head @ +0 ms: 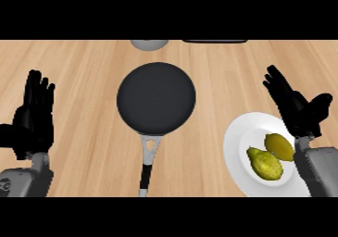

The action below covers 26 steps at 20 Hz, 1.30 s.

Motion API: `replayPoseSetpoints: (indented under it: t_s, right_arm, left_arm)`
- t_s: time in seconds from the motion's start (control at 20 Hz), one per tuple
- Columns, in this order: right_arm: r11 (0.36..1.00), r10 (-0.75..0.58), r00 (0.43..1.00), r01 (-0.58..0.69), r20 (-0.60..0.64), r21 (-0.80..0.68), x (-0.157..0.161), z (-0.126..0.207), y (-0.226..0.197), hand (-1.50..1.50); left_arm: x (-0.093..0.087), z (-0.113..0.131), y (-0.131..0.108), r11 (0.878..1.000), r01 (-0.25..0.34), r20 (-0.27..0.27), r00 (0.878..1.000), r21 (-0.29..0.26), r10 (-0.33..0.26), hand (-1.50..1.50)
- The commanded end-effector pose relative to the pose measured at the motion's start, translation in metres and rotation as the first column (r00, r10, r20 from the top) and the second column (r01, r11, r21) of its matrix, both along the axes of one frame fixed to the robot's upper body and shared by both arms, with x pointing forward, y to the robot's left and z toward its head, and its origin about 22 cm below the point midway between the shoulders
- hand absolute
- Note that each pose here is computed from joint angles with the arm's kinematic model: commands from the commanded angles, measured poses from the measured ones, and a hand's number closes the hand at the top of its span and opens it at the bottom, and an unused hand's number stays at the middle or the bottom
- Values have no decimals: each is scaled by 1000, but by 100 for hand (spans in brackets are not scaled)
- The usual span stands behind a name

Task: Pick the lemon from the plate and place it in the pan

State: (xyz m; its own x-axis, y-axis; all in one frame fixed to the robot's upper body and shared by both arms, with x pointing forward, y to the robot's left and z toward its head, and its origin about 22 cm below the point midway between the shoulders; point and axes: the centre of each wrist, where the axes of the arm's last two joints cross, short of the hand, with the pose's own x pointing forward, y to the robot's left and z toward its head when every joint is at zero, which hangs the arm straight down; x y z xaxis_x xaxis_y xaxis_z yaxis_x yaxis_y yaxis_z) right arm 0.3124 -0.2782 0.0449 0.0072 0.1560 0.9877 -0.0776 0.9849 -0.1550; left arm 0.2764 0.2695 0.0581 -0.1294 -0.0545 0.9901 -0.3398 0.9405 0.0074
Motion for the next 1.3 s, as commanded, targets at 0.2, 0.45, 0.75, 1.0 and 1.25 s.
replayPoseSetpoints:
  t_s: [0.2,0.45,0.75,1.0,1.25]
  right_arm:
    - [986,23,993,-41,113,162,16,40,-40,-150]
    - [900,-435,898,430,-67,-75,-28,13,-120,-150]
    - [864,-254,954,150,-160,-481,-65,52,-176,-150]
    - [823,-107,966,-46,-234,-566,-62,76,-185,-150]
    - [790,23,942,-223,-335,-571,-39,92,-167,-150]
  left_arm:
    - [-35,-35,28,942,207,-272,953,265,-133,0]
    - [-50,-49,30,936,256,-393,908,242,-147,0]
    - [-51,-56,20,922,294,-395,901,253,-179,0]
    - [-56,-53,16,914,300,-393,902,275,-178,0]
    - [-55,-66,15,911,319,-397,896,262,-199,0]
